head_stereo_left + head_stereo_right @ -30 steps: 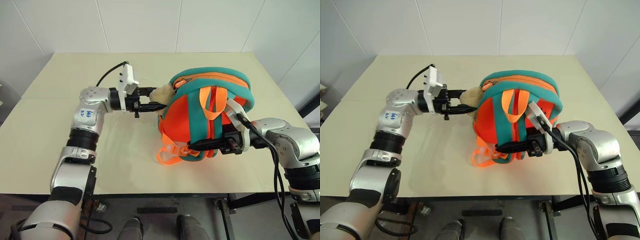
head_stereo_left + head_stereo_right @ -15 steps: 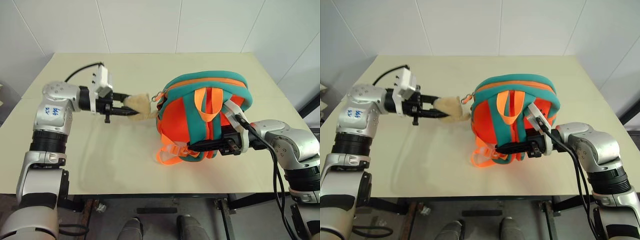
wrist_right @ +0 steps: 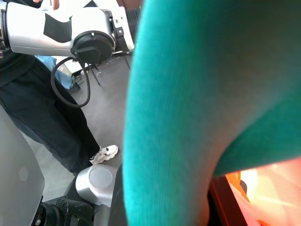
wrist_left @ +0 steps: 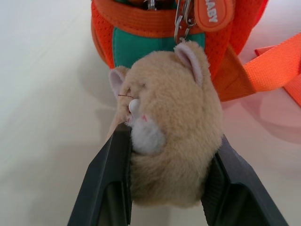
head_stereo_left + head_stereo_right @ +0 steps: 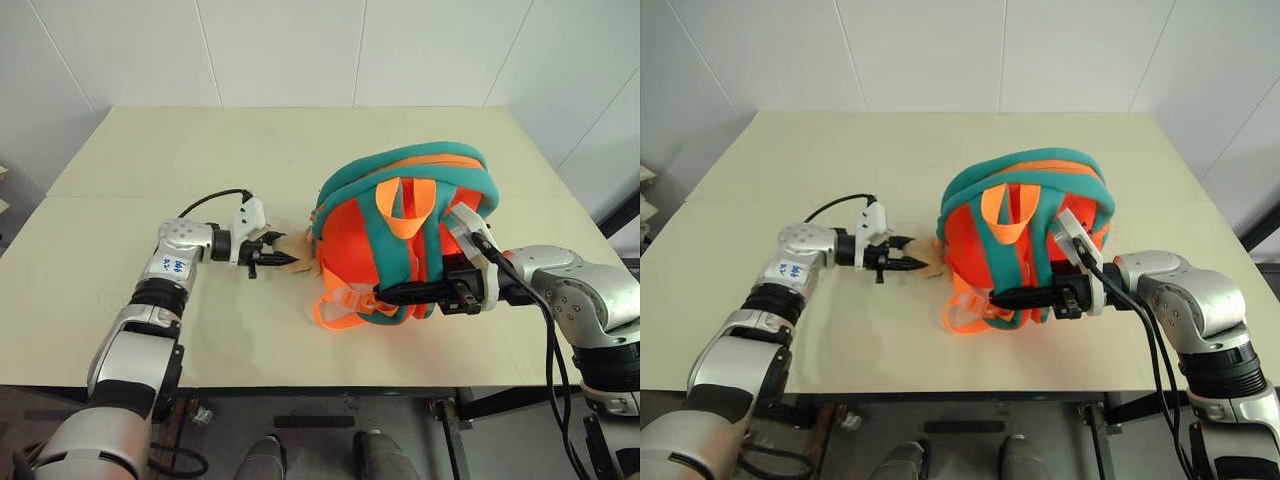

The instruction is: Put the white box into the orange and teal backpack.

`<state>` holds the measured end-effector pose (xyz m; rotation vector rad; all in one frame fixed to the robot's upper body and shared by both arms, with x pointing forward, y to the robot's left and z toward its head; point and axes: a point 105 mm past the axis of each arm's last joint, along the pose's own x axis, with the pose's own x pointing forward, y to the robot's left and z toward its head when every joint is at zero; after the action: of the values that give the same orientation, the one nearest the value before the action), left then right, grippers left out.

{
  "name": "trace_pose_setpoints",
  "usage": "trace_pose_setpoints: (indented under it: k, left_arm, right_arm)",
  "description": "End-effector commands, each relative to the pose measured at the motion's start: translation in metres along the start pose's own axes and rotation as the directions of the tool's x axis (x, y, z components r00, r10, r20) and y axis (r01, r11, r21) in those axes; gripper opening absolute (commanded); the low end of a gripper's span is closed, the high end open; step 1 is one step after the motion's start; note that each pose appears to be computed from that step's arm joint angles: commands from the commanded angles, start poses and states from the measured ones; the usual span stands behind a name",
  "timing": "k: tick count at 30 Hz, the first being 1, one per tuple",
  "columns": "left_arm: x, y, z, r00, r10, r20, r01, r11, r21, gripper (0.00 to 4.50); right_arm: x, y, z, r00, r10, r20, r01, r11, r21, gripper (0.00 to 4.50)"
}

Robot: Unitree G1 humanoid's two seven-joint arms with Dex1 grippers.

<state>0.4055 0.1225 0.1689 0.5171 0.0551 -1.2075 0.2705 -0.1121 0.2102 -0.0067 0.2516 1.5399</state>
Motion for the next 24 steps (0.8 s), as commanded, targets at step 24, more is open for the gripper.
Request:
trace_pose_setpoints:
  k: [24]
  left_arm:
    - [0.002,0.016,-0.022,0.98,0.112,-0.167,-0.117,0.993,-0.025,1.61]
  right_arm:
    - [-0.006,0.009,0.005,0.999,-0.029,0.034,0.029,0.999,-0.022,0.03]
